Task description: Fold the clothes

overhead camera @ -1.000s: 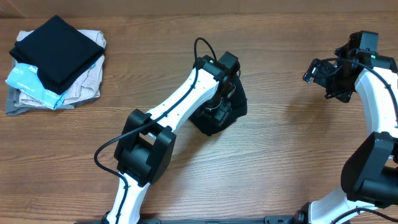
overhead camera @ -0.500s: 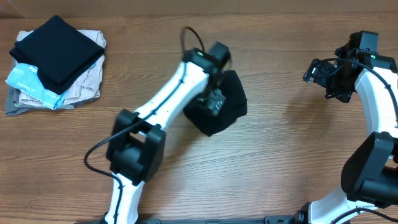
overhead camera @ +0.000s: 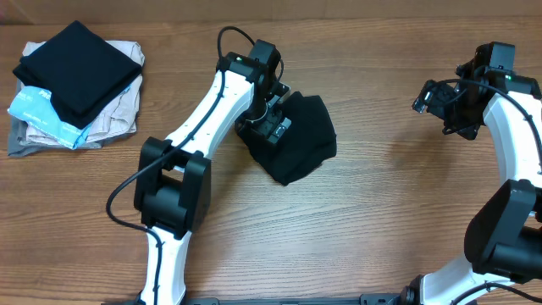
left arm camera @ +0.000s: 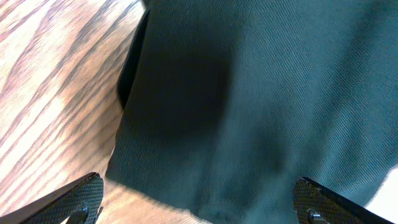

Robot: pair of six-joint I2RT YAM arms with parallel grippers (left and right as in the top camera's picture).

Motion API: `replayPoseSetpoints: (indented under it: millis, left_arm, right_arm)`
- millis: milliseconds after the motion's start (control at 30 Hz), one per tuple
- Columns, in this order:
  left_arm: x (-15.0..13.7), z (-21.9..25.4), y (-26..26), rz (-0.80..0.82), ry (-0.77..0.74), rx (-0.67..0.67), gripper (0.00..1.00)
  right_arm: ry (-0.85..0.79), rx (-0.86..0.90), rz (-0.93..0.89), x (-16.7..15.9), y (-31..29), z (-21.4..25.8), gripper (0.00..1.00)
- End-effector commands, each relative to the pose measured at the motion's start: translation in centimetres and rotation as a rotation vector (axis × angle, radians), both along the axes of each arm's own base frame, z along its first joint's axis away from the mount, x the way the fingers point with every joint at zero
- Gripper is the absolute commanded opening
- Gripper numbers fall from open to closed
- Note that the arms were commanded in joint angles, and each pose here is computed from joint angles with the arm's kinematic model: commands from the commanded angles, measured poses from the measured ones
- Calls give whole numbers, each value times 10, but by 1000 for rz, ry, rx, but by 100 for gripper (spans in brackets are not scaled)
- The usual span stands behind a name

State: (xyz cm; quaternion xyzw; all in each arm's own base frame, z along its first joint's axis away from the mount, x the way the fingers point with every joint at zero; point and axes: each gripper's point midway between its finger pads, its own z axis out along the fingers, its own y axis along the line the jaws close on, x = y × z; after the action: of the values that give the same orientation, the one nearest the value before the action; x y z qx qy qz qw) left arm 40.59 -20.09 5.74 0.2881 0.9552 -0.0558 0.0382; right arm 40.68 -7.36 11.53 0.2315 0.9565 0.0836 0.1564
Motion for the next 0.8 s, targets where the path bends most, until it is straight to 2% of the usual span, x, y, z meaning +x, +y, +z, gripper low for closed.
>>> replayPoseSetpoints:
  millis: [0,333,467,567,733,767]
  left_arm:
    - [3,-13,-7,-56,9,-16,100]
    - [-4,-54,-6,-53,89,16,98]
    - [-8,-55,-7,-52,108,16,81]
    - [-9,-55,-8,-52,112,11,61]
    - [-11,-54,-11,-45,122,-10,32]
    - [-11,-54,-11,-45,122,-10,29]
  right_arm:
    - [-37,-16,-8,4,-3,13,100]
    - [-37,-16,-8,4,-3,13,100]
    - [-37,-16,-8,4,-3,13,100]
    - [-37,-16,-8,4,-3,13,100]
    - [-37,-16,-8,4,-3,13,100]
    - [-37,-16,-8,4,-3,13,100]
